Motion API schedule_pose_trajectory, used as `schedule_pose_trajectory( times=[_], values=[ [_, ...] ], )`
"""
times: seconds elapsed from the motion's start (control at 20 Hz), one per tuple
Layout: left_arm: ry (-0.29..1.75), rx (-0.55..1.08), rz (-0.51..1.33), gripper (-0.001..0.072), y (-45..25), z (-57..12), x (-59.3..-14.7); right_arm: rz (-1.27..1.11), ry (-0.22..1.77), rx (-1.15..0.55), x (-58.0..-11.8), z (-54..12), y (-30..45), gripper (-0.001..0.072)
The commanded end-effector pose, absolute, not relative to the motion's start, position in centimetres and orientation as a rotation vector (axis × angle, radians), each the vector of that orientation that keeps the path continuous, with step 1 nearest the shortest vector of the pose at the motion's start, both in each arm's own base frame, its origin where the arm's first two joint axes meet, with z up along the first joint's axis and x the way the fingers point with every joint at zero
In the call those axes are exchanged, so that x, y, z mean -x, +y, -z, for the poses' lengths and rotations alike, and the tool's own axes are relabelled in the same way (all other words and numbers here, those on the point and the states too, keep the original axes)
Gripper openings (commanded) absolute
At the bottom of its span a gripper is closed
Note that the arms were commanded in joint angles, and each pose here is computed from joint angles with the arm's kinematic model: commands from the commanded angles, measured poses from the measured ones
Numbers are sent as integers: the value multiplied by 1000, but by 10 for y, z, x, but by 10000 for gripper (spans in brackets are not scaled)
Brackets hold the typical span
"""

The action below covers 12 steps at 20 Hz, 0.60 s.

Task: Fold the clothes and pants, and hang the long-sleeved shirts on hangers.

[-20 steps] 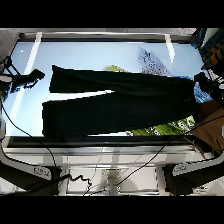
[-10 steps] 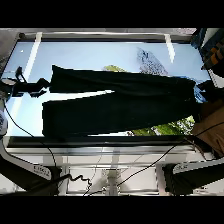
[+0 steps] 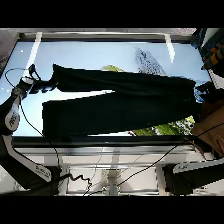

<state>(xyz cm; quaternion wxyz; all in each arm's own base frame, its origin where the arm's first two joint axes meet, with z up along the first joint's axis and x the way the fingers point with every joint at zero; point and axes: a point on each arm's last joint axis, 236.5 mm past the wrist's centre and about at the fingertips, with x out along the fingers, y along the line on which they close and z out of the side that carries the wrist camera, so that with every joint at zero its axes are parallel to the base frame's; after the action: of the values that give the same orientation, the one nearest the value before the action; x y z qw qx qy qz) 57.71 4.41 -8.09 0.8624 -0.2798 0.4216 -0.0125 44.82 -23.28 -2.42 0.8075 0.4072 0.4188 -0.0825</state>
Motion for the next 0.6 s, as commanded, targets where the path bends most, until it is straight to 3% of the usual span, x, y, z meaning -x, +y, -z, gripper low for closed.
schedule_pose_trajectory(
  times=[0.0,0.25,0.55],
  values=[
    [829,570,94,20,33,32,-589,179,898,-842,-449,19,-237,553],
    [967,537,210,19,45,-41,-557,173,937,-753,-444,6,-245,553],
    [1320,316,107,22,93,-3,-485,95,1058,-676,-426,23,-232,551]
  ],
)
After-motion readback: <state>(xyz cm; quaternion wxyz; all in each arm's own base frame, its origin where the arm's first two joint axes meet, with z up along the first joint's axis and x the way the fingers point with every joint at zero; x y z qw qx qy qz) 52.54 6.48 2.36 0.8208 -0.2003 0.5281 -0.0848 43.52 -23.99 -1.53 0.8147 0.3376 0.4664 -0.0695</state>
